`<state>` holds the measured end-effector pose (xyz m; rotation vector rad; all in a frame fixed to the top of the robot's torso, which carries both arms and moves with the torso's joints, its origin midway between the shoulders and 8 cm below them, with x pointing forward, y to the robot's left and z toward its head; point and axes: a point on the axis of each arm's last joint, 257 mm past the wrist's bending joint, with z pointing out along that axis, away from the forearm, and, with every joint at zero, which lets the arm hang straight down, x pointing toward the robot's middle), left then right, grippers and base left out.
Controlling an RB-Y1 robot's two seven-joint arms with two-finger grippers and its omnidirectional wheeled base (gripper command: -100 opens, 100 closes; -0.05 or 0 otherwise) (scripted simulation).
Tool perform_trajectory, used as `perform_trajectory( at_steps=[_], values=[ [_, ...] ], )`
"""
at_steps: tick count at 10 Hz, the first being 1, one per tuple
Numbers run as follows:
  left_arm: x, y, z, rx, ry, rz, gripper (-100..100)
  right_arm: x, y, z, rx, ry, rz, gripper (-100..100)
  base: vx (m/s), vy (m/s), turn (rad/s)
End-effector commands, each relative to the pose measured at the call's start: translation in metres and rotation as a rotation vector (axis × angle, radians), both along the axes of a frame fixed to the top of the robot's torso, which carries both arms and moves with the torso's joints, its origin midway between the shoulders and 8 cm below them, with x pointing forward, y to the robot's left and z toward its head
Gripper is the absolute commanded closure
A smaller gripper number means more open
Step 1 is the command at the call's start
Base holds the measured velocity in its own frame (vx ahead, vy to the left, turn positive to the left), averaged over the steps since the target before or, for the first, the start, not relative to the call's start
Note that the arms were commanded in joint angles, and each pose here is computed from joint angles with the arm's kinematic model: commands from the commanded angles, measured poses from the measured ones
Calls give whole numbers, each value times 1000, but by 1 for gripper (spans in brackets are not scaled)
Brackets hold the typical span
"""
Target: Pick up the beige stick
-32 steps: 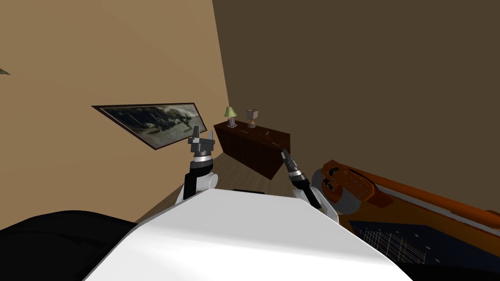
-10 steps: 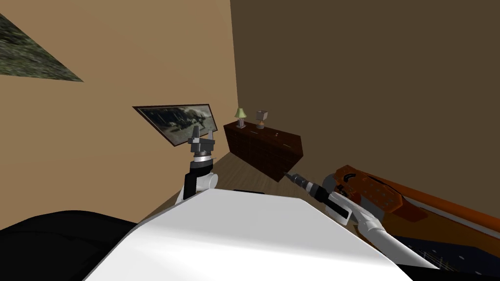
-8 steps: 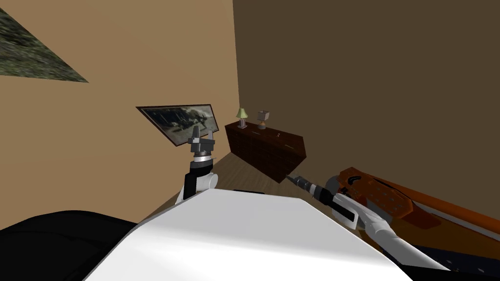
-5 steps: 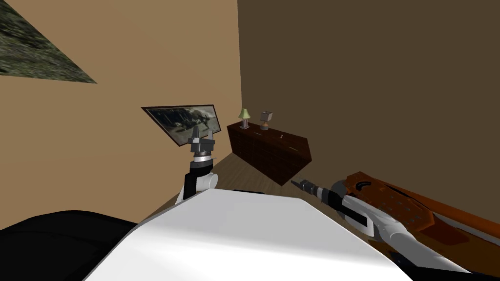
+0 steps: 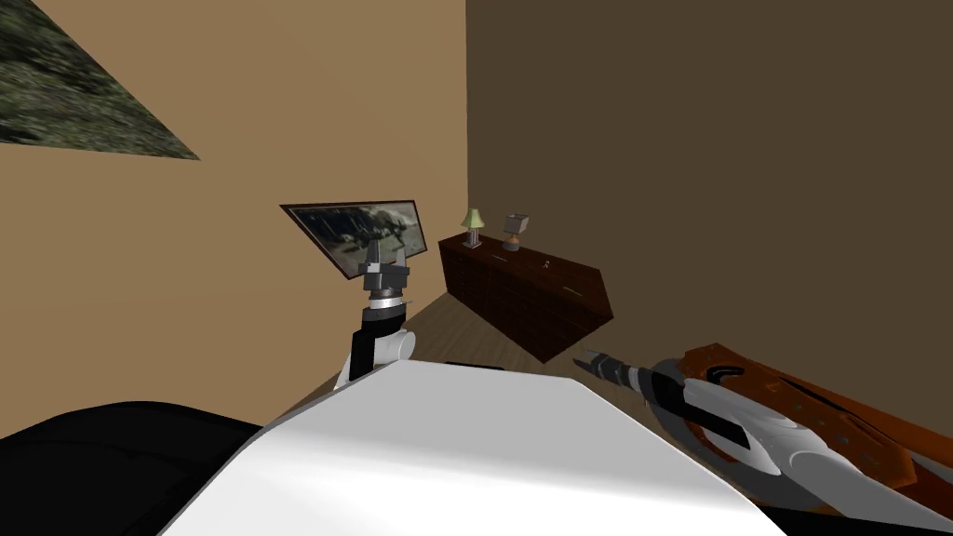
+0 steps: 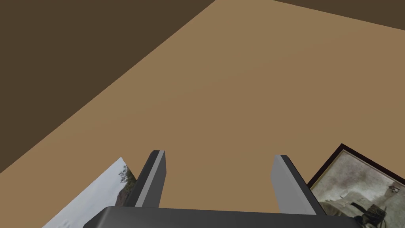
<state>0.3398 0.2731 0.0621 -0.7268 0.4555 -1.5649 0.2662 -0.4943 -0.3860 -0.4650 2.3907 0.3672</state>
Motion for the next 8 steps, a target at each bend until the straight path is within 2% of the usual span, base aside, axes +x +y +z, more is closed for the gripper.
perform_trajectory(
  at_steps=[1,2,3,5,6,7,8],
  values=[
    [0,0,0,0,0,0,0,-23,-30,-2,-84,54,30,-100,113,69,121],
    [0,0,0,0,0,0,0,-23,-35,1,-97,55,33,-100,93,52,65],
    [0,0,0,0,0,0,0,-41,-63,3,-171,101,57,-100,113,46,113],
    [0,0,0,0,0,0,0,-41,-64,4,-173,102,58,-100,71,18,33],
    [0,0,0,0,0,0,0,-57,-90,8,-242,146,84,-100,76,32,126],
    [0,0,0,0,0,0,0,-58,-92,9,-245,147,80,-100,89,41,69],
    [0,0,0,0,0,0,0,-74,-119,16,-314,191,101,-100,108,63,129]
  ],
)
